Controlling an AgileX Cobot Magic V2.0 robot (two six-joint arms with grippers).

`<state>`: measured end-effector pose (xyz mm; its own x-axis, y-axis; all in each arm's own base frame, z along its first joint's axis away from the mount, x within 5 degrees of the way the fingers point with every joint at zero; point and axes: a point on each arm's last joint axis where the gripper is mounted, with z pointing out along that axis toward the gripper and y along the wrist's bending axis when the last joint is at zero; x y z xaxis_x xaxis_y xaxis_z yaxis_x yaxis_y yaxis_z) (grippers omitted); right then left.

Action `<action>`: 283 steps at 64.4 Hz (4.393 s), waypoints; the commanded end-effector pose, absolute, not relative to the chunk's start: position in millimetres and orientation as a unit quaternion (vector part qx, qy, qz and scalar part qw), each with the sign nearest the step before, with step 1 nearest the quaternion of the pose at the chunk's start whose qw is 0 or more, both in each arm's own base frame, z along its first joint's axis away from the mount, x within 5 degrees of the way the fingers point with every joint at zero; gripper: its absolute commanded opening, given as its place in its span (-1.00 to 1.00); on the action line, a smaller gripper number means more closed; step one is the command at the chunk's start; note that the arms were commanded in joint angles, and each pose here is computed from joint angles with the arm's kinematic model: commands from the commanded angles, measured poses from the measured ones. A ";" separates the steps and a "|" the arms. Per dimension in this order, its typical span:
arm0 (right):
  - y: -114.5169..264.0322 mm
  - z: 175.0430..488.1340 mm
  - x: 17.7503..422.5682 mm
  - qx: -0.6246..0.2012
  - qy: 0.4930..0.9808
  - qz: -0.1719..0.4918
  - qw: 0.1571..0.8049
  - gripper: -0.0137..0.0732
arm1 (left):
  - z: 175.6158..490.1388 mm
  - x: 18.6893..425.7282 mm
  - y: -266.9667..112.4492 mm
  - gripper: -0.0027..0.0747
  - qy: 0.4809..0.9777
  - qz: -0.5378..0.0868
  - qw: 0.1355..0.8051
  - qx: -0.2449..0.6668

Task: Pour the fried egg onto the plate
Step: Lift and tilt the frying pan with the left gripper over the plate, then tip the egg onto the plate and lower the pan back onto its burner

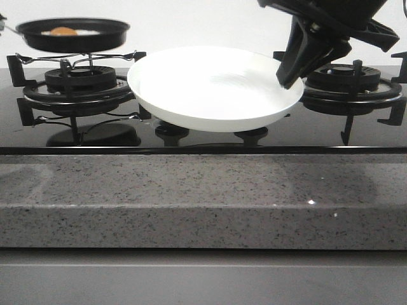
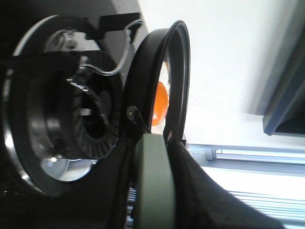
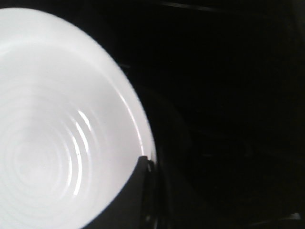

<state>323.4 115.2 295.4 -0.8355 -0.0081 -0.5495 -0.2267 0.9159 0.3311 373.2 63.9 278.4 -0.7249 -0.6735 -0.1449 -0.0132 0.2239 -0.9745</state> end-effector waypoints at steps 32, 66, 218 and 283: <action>114.9 315.4 323.6 -0.062 0.921 0.203 0.326 -0.84 | 395.1 314.9 -1.3 -0.98 0.740 -0.513 0.431 -0.058; 114.9 315.4 323.6 -0.062 0.921 0.203 0.326 -0.84 | 425.4 276.7 -74.3 -0.98 0.754 -0.391 0.516 0.111; 114.9 315.5 323.6 -0.062 0.921 0.203 0.326 -0.84 | 321.5 370.4 46.6 -0.98 0.721 -0.552 0.363 -0.207; 114.9 315.5 323.6 -0.062 0.921 0.203 0.326 -0.84 | 308.8 360.6 89.6 0.36 0.730 -0.536 0.358 -0.228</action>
